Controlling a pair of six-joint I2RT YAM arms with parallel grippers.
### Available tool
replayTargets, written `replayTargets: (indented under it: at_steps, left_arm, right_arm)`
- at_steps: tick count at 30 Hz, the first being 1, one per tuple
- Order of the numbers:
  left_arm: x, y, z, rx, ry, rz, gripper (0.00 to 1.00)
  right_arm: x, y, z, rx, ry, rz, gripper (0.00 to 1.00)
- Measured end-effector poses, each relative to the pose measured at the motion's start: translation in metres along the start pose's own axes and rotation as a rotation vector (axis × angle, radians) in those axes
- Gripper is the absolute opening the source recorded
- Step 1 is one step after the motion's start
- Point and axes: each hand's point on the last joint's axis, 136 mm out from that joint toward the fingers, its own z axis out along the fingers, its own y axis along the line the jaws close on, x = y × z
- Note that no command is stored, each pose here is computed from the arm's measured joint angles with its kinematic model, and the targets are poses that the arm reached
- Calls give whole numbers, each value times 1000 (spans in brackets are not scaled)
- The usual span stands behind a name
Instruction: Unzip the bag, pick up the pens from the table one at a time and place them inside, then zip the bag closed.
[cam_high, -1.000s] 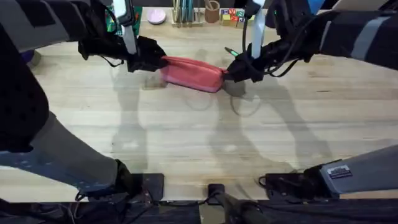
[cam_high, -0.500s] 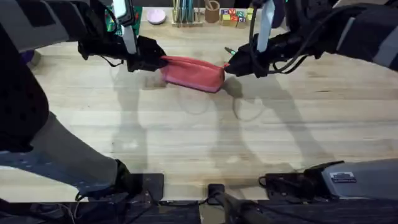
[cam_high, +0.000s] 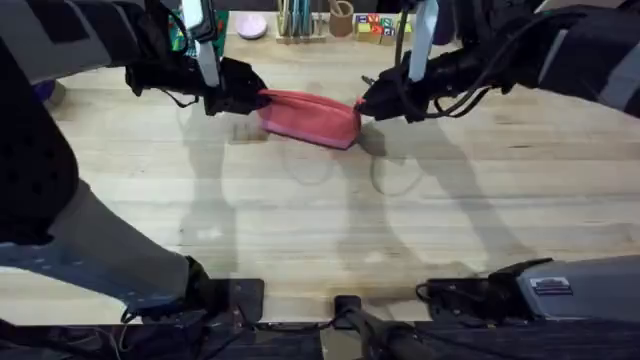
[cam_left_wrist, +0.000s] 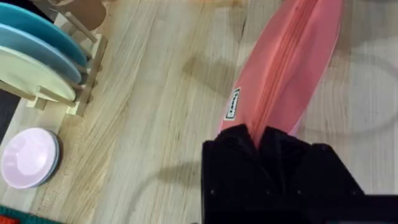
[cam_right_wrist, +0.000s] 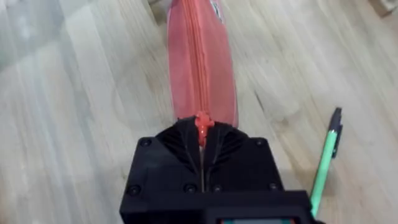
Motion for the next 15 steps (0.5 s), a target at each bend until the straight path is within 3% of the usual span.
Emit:
replayTargets:
  at_steps: [15]
  left_arm:
    - [0,0,0,0,-1,0,42]
  right_arm:
    - [-17,9,19,50,19,-115,31]
